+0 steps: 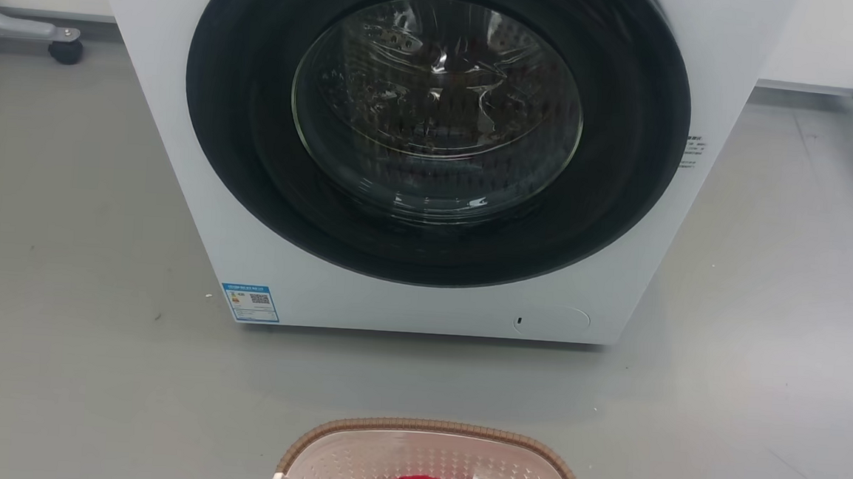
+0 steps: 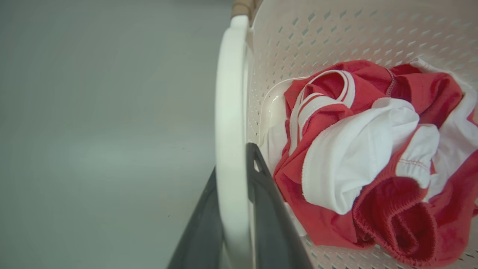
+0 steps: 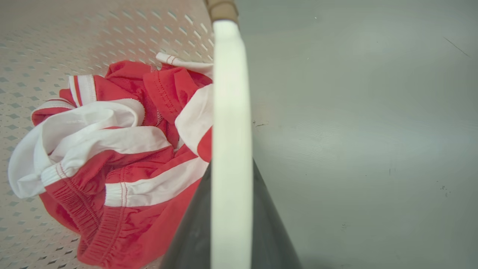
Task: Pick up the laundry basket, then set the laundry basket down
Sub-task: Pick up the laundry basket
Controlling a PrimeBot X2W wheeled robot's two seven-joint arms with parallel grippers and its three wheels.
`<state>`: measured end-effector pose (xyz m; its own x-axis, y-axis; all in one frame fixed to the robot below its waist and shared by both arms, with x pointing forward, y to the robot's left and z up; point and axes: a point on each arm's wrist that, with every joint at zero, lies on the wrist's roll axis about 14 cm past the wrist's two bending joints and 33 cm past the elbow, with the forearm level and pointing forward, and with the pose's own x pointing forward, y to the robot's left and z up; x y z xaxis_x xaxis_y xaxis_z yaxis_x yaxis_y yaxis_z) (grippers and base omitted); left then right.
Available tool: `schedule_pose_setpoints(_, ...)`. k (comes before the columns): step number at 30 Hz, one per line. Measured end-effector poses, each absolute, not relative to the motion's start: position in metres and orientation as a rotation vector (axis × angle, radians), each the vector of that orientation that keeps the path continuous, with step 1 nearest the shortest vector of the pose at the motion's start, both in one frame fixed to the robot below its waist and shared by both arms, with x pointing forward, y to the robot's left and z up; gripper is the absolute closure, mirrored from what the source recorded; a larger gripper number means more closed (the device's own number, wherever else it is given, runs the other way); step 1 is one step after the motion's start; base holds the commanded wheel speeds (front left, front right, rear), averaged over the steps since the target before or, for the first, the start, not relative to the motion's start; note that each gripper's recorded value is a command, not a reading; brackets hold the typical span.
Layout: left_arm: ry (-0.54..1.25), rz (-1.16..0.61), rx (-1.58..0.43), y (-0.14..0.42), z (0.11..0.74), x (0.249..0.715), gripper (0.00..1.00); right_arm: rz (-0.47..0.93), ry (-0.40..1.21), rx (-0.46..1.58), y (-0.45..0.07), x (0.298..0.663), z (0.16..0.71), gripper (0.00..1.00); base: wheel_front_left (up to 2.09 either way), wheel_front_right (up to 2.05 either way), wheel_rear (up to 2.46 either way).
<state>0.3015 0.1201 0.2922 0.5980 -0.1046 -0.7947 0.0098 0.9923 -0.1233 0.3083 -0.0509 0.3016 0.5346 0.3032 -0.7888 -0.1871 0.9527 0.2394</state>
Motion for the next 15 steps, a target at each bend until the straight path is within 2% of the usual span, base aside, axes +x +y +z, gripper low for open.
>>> schedule_pose_setpoints(15, 0.973, -0.081, -0.104, 0.117, 0.291, 0.288, 1.00, 0.285, 1.028, 0.123, -0.054, 0.297, 0.301, 1.00, 0.00, 0.00, 0.00)
